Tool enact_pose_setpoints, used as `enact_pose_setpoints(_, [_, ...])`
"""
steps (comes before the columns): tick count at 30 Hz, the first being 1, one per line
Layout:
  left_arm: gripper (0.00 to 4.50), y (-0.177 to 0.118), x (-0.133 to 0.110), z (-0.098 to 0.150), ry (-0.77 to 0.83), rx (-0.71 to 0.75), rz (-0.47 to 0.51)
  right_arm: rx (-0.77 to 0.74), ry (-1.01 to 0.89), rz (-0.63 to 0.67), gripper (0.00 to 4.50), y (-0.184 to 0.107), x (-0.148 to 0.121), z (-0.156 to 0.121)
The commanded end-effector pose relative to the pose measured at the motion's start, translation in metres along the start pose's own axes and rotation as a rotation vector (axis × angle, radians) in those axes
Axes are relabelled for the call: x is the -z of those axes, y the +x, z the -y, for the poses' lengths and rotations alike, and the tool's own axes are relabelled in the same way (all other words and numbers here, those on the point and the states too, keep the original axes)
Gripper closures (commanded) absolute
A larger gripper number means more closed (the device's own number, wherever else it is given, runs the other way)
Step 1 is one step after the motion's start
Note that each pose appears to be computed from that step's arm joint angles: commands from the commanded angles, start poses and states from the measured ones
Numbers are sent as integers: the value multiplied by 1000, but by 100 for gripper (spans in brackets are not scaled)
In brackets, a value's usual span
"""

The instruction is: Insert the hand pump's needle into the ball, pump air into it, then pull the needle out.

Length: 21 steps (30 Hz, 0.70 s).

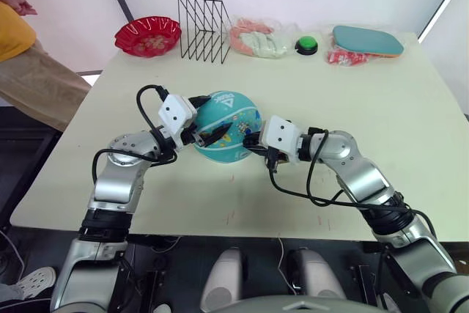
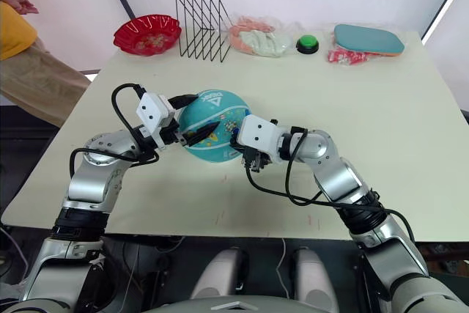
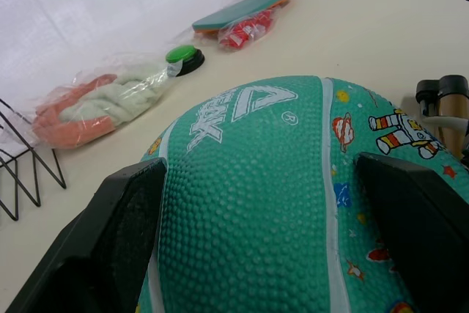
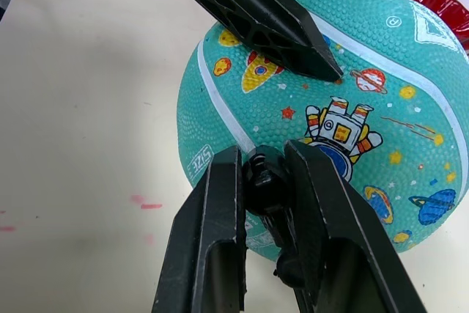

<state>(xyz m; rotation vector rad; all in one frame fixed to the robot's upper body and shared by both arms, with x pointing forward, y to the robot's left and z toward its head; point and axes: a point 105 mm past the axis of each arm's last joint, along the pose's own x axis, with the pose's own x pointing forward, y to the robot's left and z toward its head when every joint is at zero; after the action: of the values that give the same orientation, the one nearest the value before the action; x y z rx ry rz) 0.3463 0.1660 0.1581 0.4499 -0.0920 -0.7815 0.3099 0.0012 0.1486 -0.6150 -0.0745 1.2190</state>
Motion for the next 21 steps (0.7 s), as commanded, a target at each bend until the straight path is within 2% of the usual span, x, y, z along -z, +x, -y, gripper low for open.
enact_pose_setpoints(1, [12, -20, 92, 15, -128, -11, -351, 44, -114, 134, 416, -21, -43, 11])
enact_pose_setpoints(21, [12, -25, 108, 15, -81, -4, -435, 82, 12, 131, 416, -37, -46, 16])
